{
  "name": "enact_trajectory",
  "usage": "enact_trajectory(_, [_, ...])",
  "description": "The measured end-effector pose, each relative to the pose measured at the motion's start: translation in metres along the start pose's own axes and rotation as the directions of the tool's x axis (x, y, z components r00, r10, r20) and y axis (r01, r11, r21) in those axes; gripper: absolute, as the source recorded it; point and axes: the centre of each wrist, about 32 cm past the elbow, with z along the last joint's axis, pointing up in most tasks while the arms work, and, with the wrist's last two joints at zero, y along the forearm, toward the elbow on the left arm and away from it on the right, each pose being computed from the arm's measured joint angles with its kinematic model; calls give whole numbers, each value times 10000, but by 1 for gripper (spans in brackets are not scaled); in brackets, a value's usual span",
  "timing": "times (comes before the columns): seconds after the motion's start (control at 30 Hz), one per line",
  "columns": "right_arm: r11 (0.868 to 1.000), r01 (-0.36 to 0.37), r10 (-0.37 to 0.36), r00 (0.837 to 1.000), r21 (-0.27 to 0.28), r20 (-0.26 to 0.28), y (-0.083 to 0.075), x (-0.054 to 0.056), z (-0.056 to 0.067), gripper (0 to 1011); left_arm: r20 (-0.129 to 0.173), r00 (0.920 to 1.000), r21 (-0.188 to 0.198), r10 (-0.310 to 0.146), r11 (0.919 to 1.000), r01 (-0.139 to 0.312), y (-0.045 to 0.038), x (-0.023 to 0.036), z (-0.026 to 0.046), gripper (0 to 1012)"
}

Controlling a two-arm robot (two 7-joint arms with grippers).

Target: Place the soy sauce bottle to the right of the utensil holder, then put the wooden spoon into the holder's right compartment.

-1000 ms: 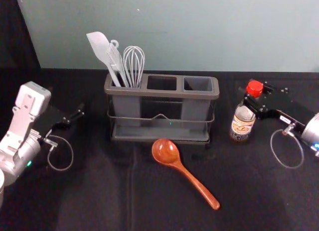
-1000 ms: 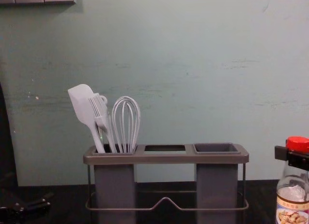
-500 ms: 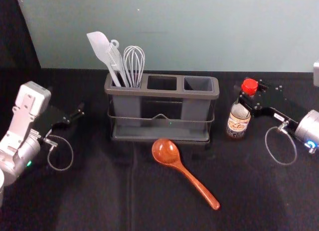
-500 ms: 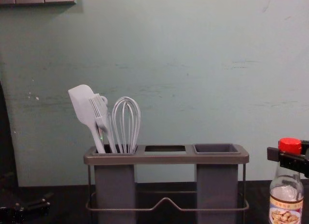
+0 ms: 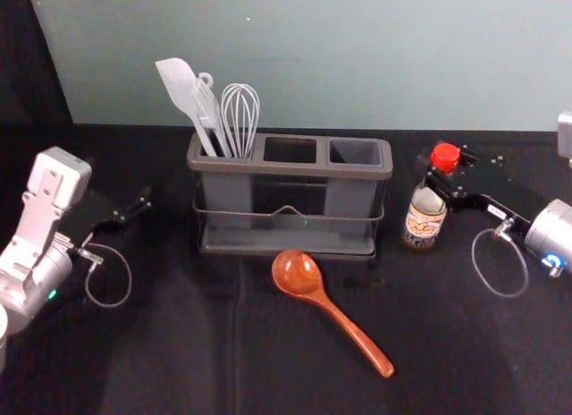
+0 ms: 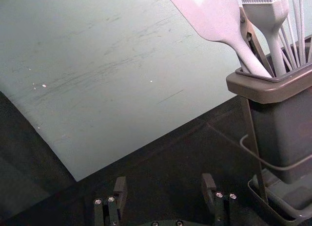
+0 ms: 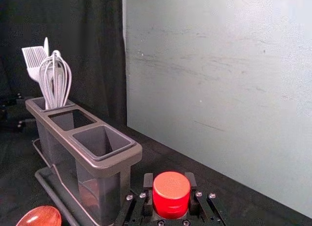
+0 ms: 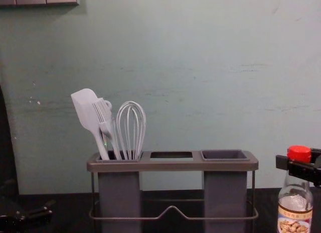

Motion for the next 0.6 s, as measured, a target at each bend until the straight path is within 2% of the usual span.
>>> enact_trajectory(0.13, [10000,0,0,10000,-1,5,-2,1,2,383,0,10000,0,1,10000,-1,0,0,0,1005])
enact_trajectory(0.27, [10000,1,-1,10000,6,8,-3,2,5,453,0,10000,0,1,10000,-1,0,0,0,1005])
enact_trajectory(0.4, [10000,3,-3,10000,10,9,-5,2,7,573,0,10000,0,1,10000,-1,0,0,0,1005])
enact_trajectory(0.43, [10000,2,-2,10000,10,9,-5,2,7,629,0,10000,0,0,10000,0,0,0,0,1005])
enact_trajectory(0.5, [10000,2,-2,10000,10,9,-5,2,7,664,-1,10000,0,0,10000,0,0,0,0,1005])
enact_trajectory(0.53, [10000,1,-1,10000,9,9,-6,2,7,731,-1,10000,0,0,10000,0,0,0,0,1005])
enact_trajectory(0.6, [10000,1,-1,10000,9,10,-6,2,8,768,0,10000,0,1,10000,-1,0,0,0,1005])
